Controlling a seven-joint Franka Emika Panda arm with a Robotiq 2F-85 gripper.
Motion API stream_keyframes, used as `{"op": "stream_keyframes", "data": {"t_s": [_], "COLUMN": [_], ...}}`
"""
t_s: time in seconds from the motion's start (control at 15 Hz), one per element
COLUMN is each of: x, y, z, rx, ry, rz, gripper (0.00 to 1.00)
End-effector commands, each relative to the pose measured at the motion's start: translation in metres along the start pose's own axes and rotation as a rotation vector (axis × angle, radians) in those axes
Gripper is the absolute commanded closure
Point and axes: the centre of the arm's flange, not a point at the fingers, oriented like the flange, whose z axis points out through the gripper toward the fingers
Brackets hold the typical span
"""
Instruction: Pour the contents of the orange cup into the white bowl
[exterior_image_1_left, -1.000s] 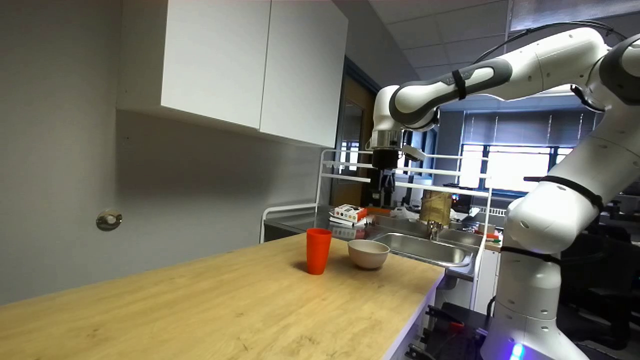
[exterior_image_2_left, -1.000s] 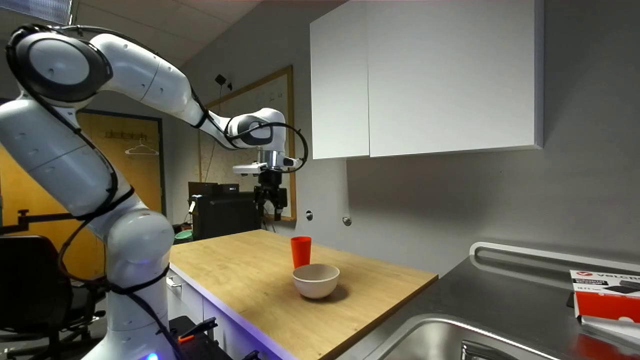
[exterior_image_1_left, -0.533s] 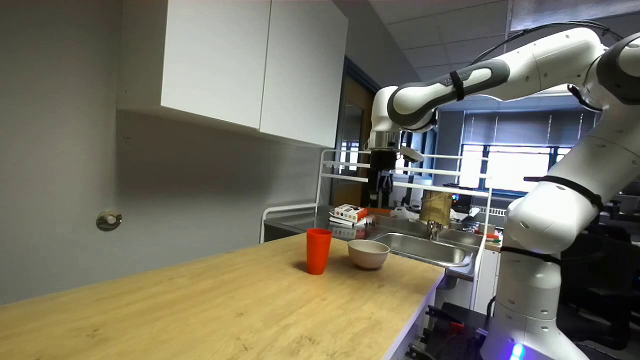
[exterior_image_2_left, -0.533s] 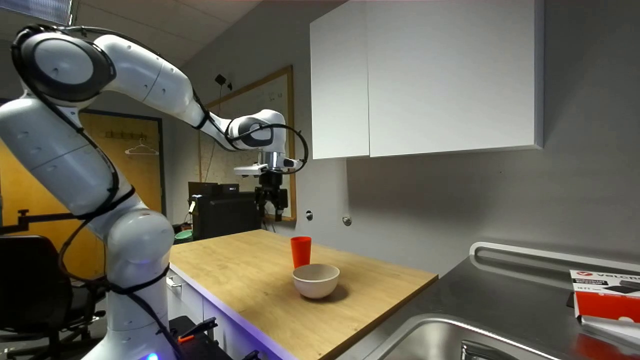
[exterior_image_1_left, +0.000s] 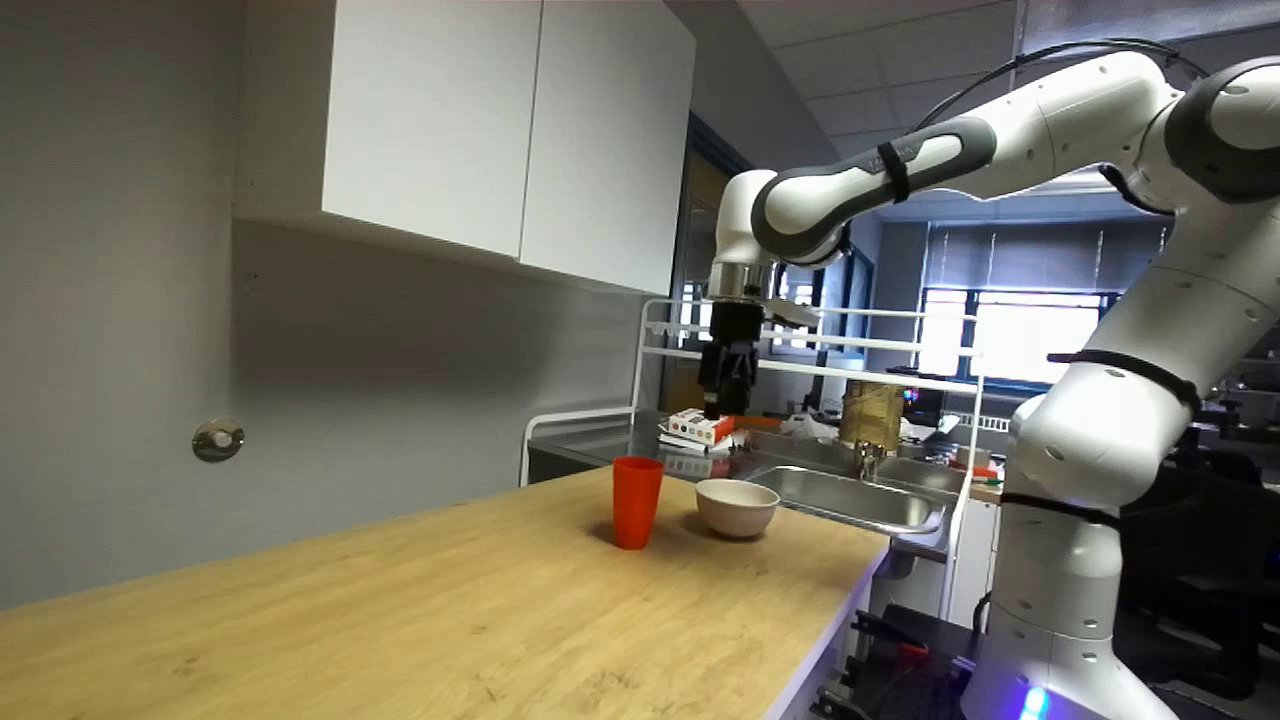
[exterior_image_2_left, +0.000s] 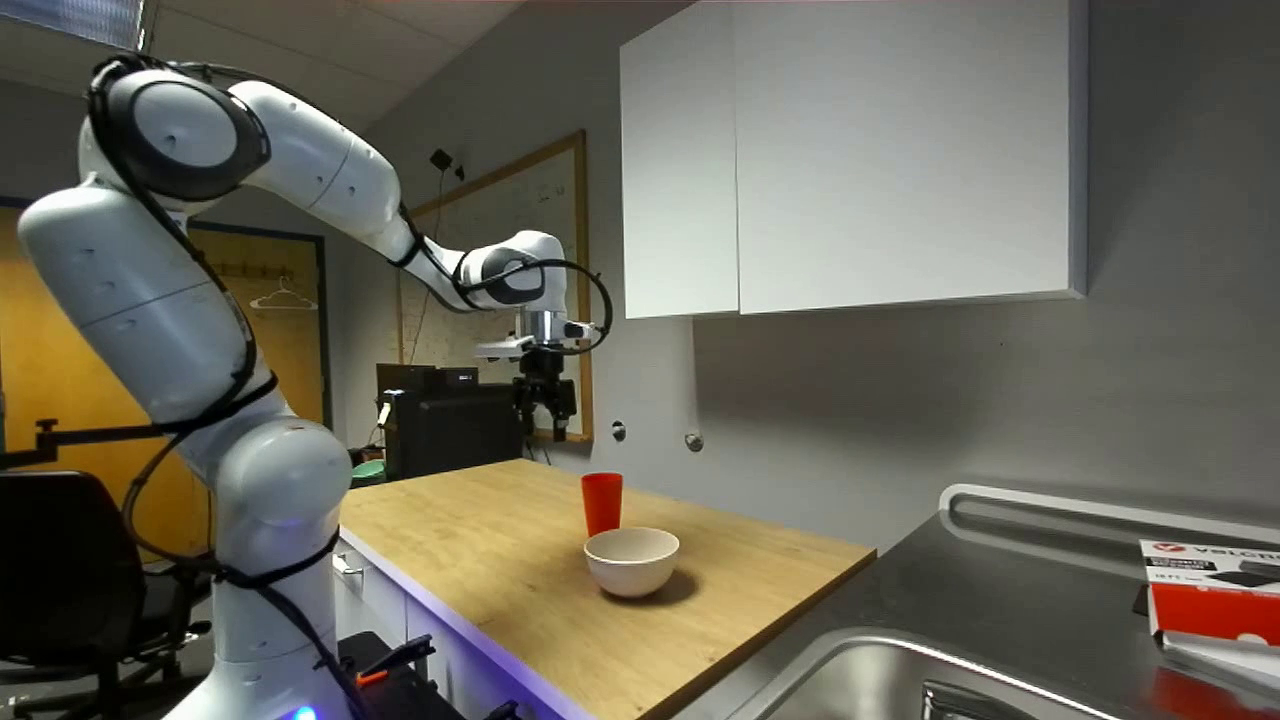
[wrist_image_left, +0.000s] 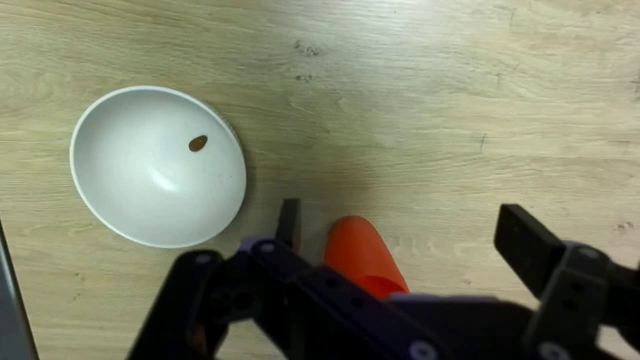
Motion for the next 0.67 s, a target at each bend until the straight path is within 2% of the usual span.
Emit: {"op": "stream_keyframes", "data": {"t_s": [0.0,0.6], "x": [0.032,0.097], "y": [-0.019,-0.051], "z": [0.0,0.023], "rx": [0.0,0.038], "ry": [0.012,0.006], "rz": [0.043,0.058], "gripper": [0.0,0.0]}}
